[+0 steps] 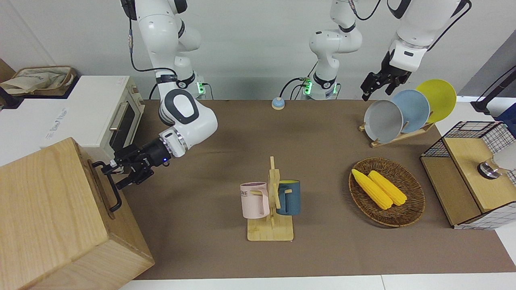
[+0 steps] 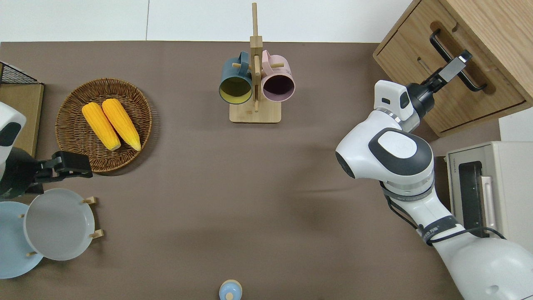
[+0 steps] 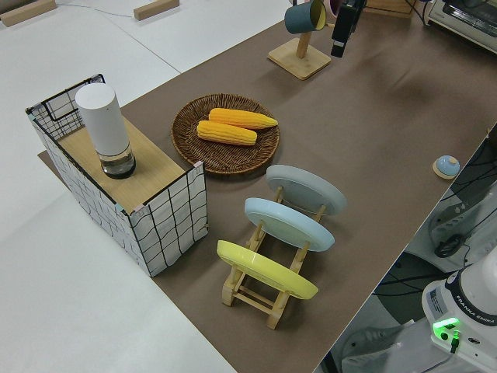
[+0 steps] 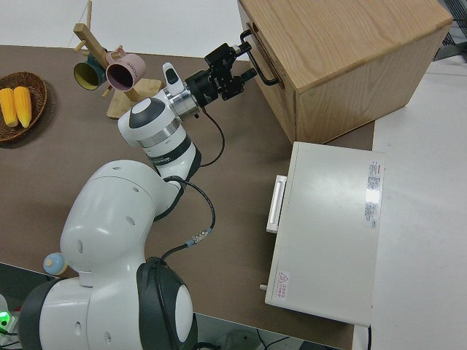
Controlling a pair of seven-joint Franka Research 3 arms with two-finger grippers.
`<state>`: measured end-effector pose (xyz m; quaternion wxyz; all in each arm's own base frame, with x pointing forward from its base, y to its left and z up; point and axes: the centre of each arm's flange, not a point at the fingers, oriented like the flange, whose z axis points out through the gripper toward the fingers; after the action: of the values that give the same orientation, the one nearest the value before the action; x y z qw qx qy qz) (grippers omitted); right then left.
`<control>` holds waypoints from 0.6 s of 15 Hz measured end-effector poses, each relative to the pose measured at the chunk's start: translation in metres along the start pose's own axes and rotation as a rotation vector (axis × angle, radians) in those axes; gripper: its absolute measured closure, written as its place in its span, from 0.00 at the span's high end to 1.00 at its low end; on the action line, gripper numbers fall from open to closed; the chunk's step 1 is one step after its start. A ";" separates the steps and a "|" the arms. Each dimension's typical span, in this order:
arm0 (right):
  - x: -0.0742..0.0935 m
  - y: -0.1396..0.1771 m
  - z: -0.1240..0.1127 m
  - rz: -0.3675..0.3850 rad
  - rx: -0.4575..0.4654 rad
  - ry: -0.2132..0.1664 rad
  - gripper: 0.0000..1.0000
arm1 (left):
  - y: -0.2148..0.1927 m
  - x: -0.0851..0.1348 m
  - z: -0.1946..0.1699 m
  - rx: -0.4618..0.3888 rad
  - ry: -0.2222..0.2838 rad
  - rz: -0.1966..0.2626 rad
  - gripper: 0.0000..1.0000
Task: Slide drawer open with right arm
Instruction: 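Close the right gripper on the black bar handle of the drawer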
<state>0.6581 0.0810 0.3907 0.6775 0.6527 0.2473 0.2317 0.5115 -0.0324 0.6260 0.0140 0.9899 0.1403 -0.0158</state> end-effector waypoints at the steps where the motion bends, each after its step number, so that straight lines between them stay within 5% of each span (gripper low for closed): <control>1: 0.000 -0.001 0.000 0.001 0.000 0.000 0.97 | 0.000 0.000 0.000 0.000 0.000 0.000 1.00; 3: 0.000 -0.001 0.000 0.005 0.000 0.001 0.86 | 0.000 0.000 0.000 0.000 0.000 0.000 1.00; 9: -0.001 -0.003 0.005 0.005 0.019 0.020 0.26 | 0.000 0.000 0.000 0.000 0.000 0.000 1.00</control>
<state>0.6604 0.0762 0.3876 0.6681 0.6576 0.2545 0.2374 0.5115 -0.0324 0.6260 0.0140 0.9899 0.1403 -0.0158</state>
